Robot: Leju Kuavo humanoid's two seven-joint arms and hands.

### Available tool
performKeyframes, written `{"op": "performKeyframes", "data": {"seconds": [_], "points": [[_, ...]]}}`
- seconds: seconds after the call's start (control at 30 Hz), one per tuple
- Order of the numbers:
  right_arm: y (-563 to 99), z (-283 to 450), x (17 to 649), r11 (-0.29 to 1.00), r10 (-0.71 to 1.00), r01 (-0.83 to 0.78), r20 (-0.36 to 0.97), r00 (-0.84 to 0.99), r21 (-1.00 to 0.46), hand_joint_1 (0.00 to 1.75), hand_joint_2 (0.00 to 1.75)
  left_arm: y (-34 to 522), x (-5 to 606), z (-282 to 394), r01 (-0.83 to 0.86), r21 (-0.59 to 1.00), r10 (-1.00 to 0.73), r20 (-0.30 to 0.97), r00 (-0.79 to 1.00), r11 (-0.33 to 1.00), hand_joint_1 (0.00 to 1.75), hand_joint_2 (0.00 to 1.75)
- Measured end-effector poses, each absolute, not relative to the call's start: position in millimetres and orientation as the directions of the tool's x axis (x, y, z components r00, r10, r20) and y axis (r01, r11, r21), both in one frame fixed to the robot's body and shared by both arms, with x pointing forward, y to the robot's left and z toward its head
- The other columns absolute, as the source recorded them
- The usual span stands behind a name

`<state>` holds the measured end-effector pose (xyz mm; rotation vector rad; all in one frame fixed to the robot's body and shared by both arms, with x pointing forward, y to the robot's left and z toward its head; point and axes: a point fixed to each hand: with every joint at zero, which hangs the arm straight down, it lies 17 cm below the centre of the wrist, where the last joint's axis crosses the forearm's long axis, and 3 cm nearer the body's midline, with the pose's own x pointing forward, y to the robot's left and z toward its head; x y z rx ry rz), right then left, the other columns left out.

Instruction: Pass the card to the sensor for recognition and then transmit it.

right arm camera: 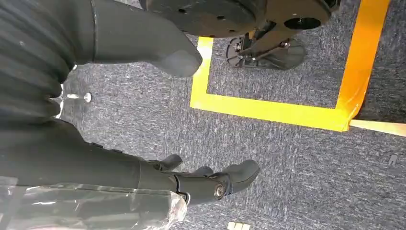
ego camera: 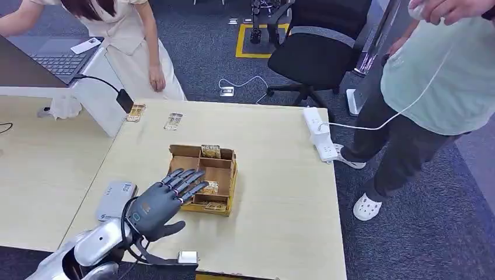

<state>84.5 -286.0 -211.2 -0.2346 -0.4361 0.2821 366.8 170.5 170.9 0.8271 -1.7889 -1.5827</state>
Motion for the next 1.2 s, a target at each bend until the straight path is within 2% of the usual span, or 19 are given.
{"op": "performKeyframes", "data": {"seconds": [0.2, 0.37, 0.67, 1.2], "points": [[-285, -210, 87, 0.933, 0.320, -0.218, 0.387, 0.865, -0.287, 0.00, 1.75, 171, 367, 167, -0.069, 0.995, -0.799, 0.019, -0.602, 0.075, 0.00, 1.75], [-285, -209, 87, 0.930, 0.326, -0.220, 0.383, 0.864, -0.295, 0.00, 1.75, 180, 368, 150, -0.086, 0.996, -0.845, -0.032, -0.534, 0.016, 0.00, 1.75], [-283, -207, 84, 0.929, 0.327, -0.220, 0.378, 0.866, -0.299, 0.00, 1.75, 214, 376, 123, -0.049, 0.998, -0.922, -0.052, -0.383, -0.035, 0.00, 1.75], [-281, -205, 86, 0.928, 0.328, -0.218, 0.384, 0.863, -0.302, 0.00, 1.75, 254, 391, 105, -0.010, 0.999, -0.972, -0.034, -0.232, -0.033, 0.00, 1.75]]}}
